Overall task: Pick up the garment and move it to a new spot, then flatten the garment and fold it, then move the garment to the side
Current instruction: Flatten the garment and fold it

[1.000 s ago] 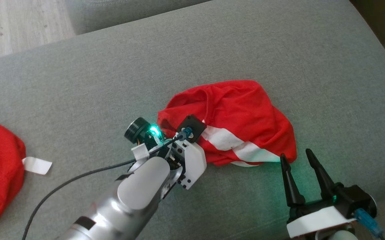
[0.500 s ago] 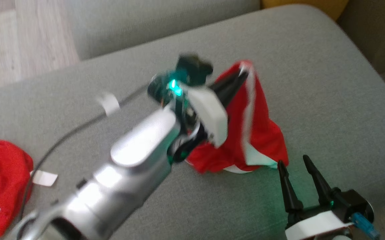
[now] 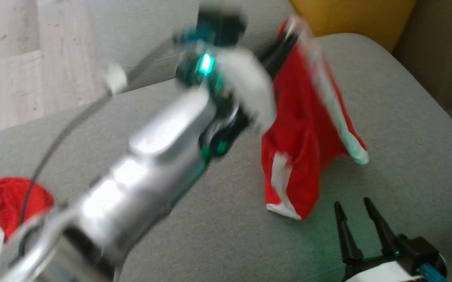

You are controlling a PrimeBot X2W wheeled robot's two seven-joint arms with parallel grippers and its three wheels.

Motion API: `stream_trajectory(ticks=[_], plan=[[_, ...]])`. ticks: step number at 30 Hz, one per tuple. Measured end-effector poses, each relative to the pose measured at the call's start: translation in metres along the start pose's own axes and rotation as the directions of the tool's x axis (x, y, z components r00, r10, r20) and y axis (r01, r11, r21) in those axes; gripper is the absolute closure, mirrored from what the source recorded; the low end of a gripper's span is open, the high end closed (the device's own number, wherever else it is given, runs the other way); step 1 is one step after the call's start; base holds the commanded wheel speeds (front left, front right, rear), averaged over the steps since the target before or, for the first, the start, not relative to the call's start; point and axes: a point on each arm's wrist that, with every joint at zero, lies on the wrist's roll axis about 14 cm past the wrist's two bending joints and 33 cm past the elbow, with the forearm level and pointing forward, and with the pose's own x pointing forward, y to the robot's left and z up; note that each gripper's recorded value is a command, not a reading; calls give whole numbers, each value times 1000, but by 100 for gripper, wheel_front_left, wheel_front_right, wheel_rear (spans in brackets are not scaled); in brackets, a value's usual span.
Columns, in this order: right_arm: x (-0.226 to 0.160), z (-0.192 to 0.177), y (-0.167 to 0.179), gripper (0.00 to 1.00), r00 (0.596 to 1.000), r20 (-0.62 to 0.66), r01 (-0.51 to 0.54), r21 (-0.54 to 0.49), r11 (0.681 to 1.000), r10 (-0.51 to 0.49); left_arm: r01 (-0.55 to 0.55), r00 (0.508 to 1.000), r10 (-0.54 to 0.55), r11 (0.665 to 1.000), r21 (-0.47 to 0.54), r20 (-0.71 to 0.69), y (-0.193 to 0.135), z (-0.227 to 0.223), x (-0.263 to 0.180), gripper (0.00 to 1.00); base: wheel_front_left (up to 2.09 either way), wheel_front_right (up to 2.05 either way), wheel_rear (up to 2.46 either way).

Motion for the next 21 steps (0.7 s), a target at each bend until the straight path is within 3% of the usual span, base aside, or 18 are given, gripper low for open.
stream_trajectory(ticks=[3, 6, 9, 16, 21], plan=[[3, 0, 1, 0, 1000, -3, -7, 10, 1000, 7, -119, 986, 107, 989, -91, -130, 39, -71, -28, 100, 0, 0, 0], [6, -6, 2, 0, 1000, -24, -11, 33, 999, 12, -283, 933, 235, 946, -155, -272, 80, -148, -81, 100, 0, 0, 0], [15, -9, 0, 0, 999, -38, -7, 49, 999, 9, -385, 879, 309, 909, -160, -362, 104, -198, -130, 100, 0, 0, 0], [55, -26, -8, 0, 995, -98, 27, 121, 992, -15, -447, 869, 364, 869, -212, -336, 125, -212, -160, 100, 0, 0, 0], [96, -32, 7, 0, 992, -122, -17, 125, 992, 33, -478, 857, 394, 848, -228, -333, 139, -219, -172, 100, 0, 0, 0]])
